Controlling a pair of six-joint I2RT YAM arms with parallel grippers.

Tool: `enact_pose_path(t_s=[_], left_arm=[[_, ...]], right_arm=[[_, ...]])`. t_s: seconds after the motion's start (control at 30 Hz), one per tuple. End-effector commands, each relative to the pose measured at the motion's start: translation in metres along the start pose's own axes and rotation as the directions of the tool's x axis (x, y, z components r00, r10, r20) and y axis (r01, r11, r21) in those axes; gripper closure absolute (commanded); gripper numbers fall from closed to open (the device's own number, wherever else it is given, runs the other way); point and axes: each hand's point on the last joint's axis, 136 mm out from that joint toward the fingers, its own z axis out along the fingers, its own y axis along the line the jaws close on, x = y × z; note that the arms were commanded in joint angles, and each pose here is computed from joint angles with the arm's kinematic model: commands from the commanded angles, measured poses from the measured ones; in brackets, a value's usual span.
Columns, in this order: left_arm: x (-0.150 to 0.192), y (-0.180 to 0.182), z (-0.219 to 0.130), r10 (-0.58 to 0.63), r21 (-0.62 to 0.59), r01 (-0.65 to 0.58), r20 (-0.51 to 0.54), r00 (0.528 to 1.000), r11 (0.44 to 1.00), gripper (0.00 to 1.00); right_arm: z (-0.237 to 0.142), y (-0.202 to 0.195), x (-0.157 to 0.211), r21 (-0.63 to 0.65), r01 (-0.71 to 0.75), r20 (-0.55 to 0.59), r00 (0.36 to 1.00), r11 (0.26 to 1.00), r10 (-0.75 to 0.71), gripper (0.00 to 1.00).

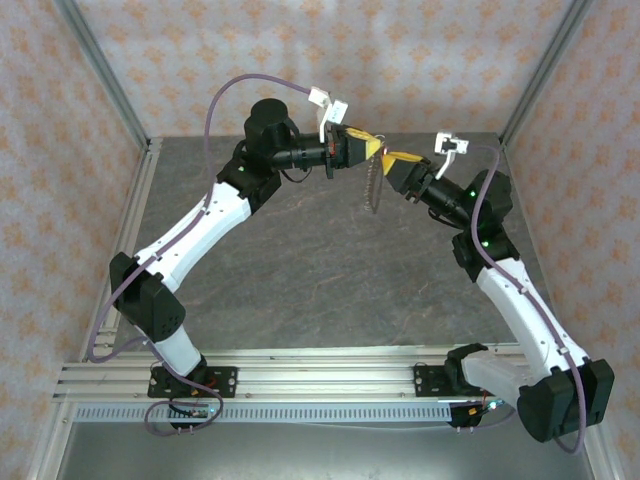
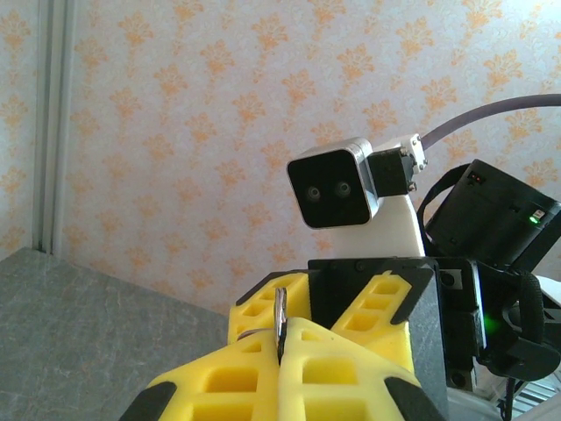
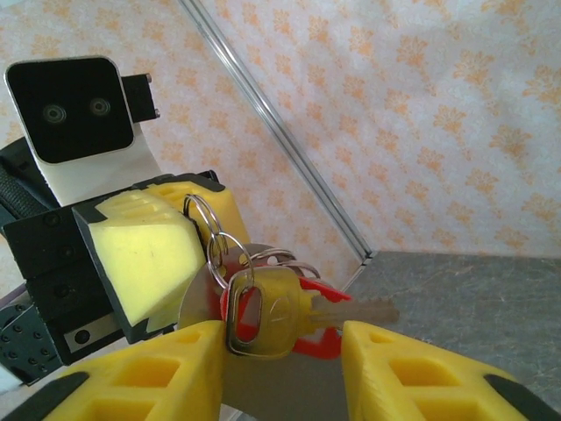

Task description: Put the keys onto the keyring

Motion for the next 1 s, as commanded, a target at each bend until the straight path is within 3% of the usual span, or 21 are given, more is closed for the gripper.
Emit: enact_pose_path(t_s=[0.0,0.17,0.27,0.43,0.53,0.97], left_arm=[[-0.028,-0.029,-0.01,0.084,0.044,-0.087,0.053,0.995,0.995,1.0],[-0.028,-0.029,-0.009,0.08,0.05,-0.082,0.054,0.995,0.995,1.0],[-0.027,-0.028,-0.009,0.077,0.053,-0.08,0.056,0.995,0.995,1.0],[-0.025,-0.027,-0.007,0.07,0.053,-0.073,0.056,0.996,0.996,1.0],[-0.024,-0.025,-0.007,0.069,0.048,-0.072,0.057,0.996,0.996,1.0],[-0.03,-0.018,-0.007,0.067,0.019,-0.069,0.102,0.992,0.997,1.0]], right_arm=[[0.001,0.012,-0.001,-0.057,0.031,0.009,0.999,0.998,-0.031,0.58],[0.004,0.011,-0.002,-0.051,0.028,0.014,1.0,0.998,-0.027,0.56],[0.007,0.01,-0.004,-0.051,0.025,0.011,1.0,0.998,-0.024,0.61],[0.009,0.013,-0.004,-0.066,0.029,0.0,1.0,0.997,-0.029,0.9],[0.007,0.015,-0.001,-0.071,0.03,-0.011,0.999,0.997,-0.031,1.0],[0.011,0.031,0.035,-0.121,0.023,-0.126,0.991,0.992,-0.038,1.0]])
